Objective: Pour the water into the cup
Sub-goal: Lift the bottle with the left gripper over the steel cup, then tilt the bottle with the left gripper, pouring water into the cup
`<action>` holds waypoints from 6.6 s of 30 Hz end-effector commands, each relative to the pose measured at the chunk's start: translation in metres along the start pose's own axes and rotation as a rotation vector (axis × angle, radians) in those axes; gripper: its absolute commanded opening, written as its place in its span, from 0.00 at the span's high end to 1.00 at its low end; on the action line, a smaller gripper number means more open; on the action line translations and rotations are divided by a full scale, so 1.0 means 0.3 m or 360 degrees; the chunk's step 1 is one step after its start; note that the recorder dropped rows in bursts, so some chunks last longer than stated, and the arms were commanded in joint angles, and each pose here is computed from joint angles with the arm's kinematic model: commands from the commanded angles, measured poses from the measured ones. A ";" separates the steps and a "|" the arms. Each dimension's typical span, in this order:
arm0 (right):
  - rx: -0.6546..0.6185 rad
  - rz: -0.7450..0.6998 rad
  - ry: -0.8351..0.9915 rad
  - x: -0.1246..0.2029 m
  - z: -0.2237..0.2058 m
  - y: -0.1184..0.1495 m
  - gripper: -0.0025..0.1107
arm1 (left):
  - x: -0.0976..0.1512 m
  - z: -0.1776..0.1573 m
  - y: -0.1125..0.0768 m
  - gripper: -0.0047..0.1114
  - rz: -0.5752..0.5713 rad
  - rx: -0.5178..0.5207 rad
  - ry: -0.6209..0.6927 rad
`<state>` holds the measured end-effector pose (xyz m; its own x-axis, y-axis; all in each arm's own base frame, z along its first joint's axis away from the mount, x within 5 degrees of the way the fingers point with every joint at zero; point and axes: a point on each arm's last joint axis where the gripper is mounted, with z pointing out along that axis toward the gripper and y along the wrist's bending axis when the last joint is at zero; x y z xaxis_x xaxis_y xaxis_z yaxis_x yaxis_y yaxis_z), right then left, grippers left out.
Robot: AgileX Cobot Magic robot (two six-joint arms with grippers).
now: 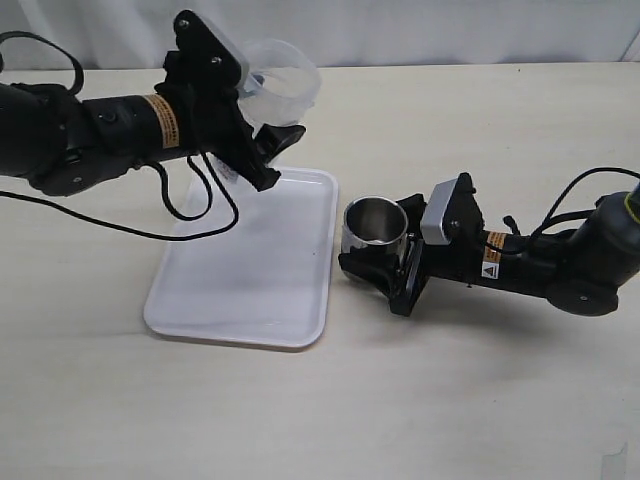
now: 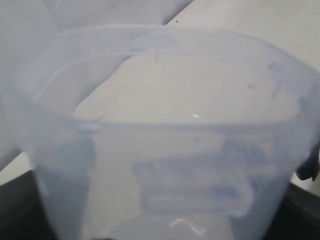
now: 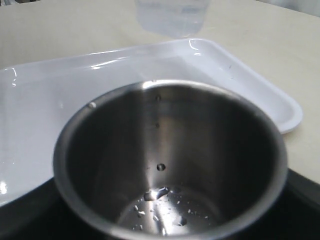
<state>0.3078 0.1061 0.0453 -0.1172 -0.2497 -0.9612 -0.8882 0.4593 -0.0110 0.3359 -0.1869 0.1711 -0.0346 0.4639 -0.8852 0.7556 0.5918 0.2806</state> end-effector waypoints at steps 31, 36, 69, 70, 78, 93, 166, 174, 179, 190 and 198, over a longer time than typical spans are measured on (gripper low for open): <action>-0.0014 -0.0008 -0.0014 -0.004 0.001 0.002 0.94 | -0.024 0.082 -0.171 0.96 0.0601 0.0211 0.0099; -0.0014 -0.0008 -0.0014 -0.004 0.001 0.002 0.94 | -0.014 0.095 -0.178 0.96 0.0617 0.0226 0.0078; -0.0014 -0.0008 -0.0014 -0.004 0.001 0.002 0.94 | -0.066 0.140 -0.207 0.96 0.1350 0.0295 0.0217; -0.0014 -0.0008 -0.0014 -0.004 0.001 0.002 0.94 | -0.066 0.140 -0.207 0.96 0.1358 0.0296 0.0217; -0.0021 -0.0011 -0.0013 -0.003 0.001 0.004 0.94 | -0.086 0.148 -0.192 0.96 0.1468 0.0276 0.0226; -0.0021 -0.0011 -0.0013 -0.003 0.001 0.004 0.94 | -0.095 0.151 -0.185 0.96 0.1640 0.0280 0.0227; -0.0096 -0.0039 -0.0004 -0.002 0.000 0.018 0.94 | -0.127 0.155 -0.196 0.96 0.2334 0.0255 -0.0012; -0.0096 -0.0039 -0.0004 -0.002 0.000 0.018 0.94 | -0.128 0.155 -0.196 0.96 0.2461 0.0254 -0.0028; -0.0096 -0.0039 -0.0004 -0.002 0.000 0.018 0.94 | -0.138 0.155 -0.199 0.96 0.2539 0.0227 -0.0086; -0.0096 -0.0039 -0.0004 -0.002 0.000 0.018 0.94 | -0.144 0.155 -0.201 0.96 0.2732 0.0205 -0.0135; -0.0096 -0.0039 -0.0004 -0.002 0.000 0.018 0.94 | -0.149 0.155 -0.203 0.96 0.2740 0.0190 -0.0159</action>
<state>0.3040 0.1079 0.0451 -0.1026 -0.2587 -0.9605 -0.9096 0.4151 -0.0147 0.3214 -0.2711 0.1679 0.8383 0.4123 0.3566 -0.0613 -0.5786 0.8133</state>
